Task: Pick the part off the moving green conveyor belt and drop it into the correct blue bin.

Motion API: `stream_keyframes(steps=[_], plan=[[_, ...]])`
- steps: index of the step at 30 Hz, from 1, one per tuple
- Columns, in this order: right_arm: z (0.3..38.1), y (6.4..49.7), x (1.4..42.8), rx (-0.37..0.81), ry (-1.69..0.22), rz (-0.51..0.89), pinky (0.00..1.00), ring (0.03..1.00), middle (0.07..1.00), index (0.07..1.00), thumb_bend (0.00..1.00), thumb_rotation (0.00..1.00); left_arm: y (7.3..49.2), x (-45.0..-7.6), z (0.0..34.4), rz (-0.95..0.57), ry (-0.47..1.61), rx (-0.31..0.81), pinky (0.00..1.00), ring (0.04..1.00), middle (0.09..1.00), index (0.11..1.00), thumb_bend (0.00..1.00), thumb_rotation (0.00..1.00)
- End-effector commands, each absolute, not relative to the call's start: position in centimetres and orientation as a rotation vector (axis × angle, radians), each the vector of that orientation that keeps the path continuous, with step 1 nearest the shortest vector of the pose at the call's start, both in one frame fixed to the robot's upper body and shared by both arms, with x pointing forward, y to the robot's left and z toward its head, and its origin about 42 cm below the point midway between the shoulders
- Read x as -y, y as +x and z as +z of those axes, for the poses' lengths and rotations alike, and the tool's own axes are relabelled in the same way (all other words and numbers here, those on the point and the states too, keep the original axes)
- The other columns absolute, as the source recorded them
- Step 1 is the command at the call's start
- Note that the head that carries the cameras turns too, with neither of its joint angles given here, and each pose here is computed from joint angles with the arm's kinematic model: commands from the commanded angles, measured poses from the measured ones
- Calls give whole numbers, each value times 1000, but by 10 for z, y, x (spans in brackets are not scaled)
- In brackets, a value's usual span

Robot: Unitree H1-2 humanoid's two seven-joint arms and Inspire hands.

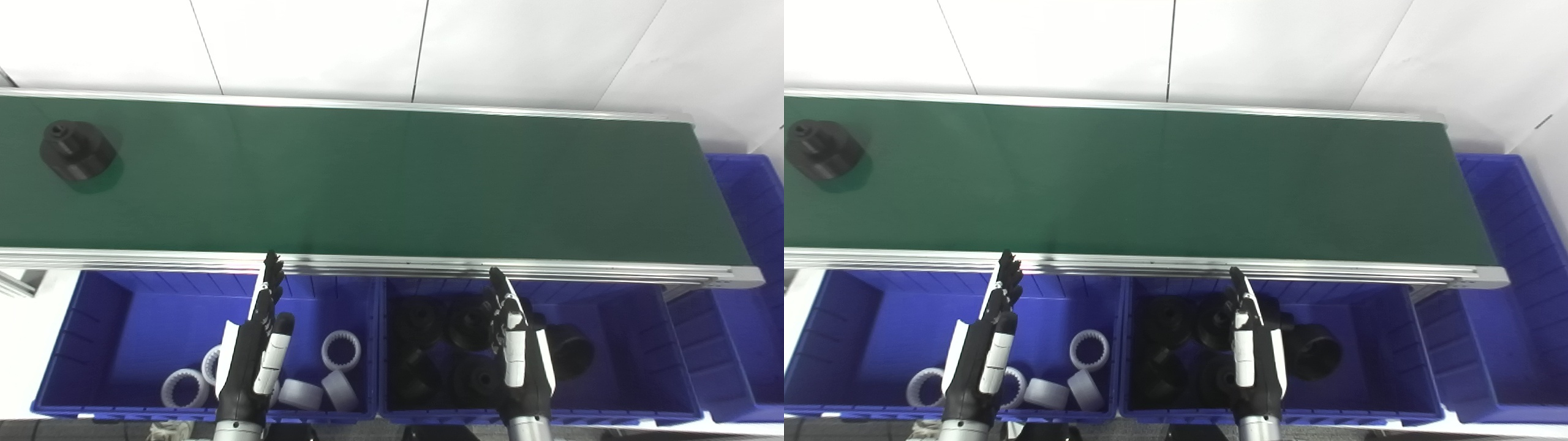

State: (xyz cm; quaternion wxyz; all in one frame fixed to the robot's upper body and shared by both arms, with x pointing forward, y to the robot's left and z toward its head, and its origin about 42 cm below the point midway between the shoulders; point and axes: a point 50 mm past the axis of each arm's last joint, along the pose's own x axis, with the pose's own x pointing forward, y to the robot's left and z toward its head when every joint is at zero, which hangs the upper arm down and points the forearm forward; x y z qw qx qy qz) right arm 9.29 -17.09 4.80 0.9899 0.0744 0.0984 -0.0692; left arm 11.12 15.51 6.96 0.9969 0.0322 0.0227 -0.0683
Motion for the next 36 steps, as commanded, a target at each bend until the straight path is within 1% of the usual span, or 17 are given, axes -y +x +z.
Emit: stream_keyframes(steps=[1, 7, 16, 25, 29, 31, 33, 34, 36], plan=[[56, 95, 170, -127, 154, -139, 975, 970, 985, 951, 817, 1000, 114, -152, 75, -138, 52, 0, 1000, 1000, 1000, 1000, 734, 1000], [54, 95, 170, -128, 161, -138, 976, 971, 988, 952, 806, 1000, 114, -153, 74, -144, 69, -7, 1000, 1000, 1000, 1000, 723, 1000], [52, 94, 170, -136, 169, -137, 972, 974, 993, 960, 829, 1000, 116, -152, 73, -150, 79, -13, 1000, 1000, 1000, 1000, 736, 1000], [47, 93, 172, -140, 176, -140, 965, 971, 989, 960, 852, 1000, 117, -151, 72, -159, 84, -17, 1000, 1000, 1000, 1000, 710, 1000], [45, 93, 172, -143, 182, -144, 961, 971, 987, 960, 858, 991, 117, -150, 70, -159, 76, -26, 1000, 1000, 1000, 1000, 737, 1000], [43, 93, 173, -147, 182, -144, 961, 972, 988, 964, 856, 988, 117, -149, 68, -159, 70, -27, 1000, 1000, 1000, 1000, 736, 1000], [38, 93, 174, -149, 181, -142, 962, 968, 984, 962, 850, 979, 117, -148, 64, -163, 76, -22, 1000, 1000, 1000, 1000, 713, 1000], [35, 93, 175, -149, 180, -140, 968, 965, 987, 966, 844, 991, 116, -147, 61, -164, 79, -20, 1000, 1000, 1000, 1000, 709, 1000], [29, 93, 177, -144, 180, -137, 972, 963, 987, 967, 831, 996, 115, -146, 55, -173, 66, -36, 1000, 1000, 1000, 1000, 720, 1000]])
